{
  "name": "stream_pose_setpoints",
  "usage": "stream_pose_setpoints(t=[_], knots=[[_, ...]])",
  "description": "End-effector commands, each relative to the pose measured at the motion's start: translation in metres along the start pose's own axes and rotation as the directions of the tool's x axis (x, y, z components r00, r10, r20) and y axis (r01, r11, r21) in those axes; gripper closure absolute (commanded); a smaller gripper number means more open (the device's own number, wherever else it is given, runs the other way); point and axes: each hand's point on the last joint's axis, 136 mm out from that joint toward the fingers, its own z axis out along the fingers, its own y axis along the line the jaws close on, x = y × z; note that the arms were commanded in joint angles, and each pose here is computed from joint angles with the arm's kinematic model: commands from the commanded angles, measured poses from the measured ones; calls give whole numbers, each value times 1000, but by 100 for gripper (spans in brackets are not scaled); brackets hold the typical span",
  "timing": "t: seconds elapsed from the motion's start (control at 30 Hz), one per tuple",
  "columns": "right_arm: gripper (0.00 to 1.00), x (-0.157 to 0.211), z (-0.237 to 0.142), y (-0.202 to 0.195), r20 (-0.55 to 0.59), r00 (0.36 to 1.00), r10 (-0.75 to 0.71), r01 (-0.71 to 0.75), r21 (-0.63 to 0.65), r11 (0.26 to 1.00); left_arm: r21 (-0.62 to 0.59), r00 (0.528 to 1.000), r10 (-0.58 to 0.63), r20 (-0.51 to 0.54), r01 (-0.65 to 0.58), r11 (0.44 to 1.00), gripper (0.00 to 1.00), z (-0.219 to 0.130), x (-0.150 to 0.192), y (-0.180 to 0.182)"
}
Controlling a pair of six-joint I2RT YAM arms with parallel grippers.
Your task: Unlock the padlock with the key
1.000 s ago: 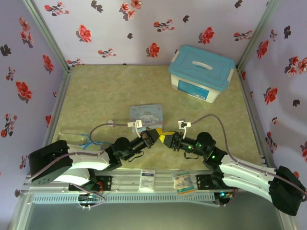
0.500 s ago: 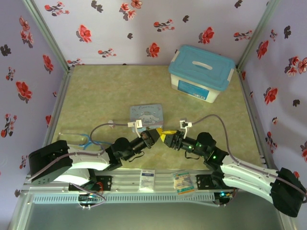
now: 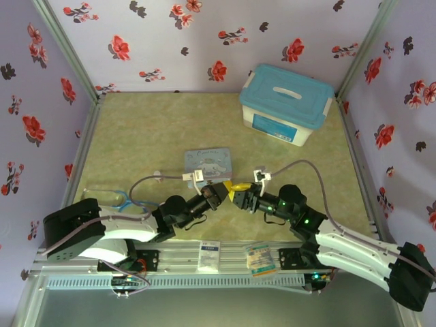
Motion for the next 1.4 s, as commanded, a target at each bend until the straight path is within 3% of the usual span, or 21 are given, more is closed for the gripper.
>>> stream_pose_setpoints(t=[0.0,0.3,0.37,0.4,0.5,0.53,0.6,0.73,0.8,0.87,0.97,1.1,1.27,1.37], knots=[[65,-9,5,14,-28,997,-70,69,-33,997,56,1000,7,-21,-5,998,100,5,6,-19],[100,-13,0,13,28,999,-44,46,-47,998,35,1000,-3,-16,4,999,100,2,7,-12],[100,-8,-1,8,13,999,-39,39,-31,999,32,1000,10,-15,-10,999,98,0,6,-11],[100,-5,-1,5,3,999,-36,36,-20,999,20,1000,13,-12,-13,1000,92,-1,5,-8],[100,0,-5,-9,-20,999,-25,26,47,999,2,1000,19,3,-19,1000,91,-4,2,-2],[100,2,-6,-9,-28,999,-25,26,50,998,1,1000,17,8,-17,1000,87,-4,1,-1],[100,6,-10,-10,-48,999,-26,29,57,998,1,1000,19,21,-19,1000,59,-7,-4,0],[100,13,-17,-4,-97,994,-45,49,34,998,-35,999,41,33,-40,999,50,-15,-14,5],[100,16,-19,-2,-119,991,-54,58,29,998,-171,998,54,-12,-56,984,44,-18,-13,25],[100,18,-21,-1,-137,989,-60,65,29,997,-228,990,118,-74,-132,965,41,-19,-11,26],[100,21,-20,0,-163,985,-59,64,27,998,-166,978,177,-114,-194,967,41,-20,-11,7],[100,19,-17,12,-163,986,-35,28,-45,999,-169,953,229,-197,-263,950,34,-23,-3,12],[100,19,-16,15,-199,980,-4,-11,-77,997,-144,941,209,-266,-253,957,33,-24,7,14],[100,20,-14,16,-218,976,-9,-8,-77,997,-123,933,206,-294,-251,960,38,-21,13,11]])
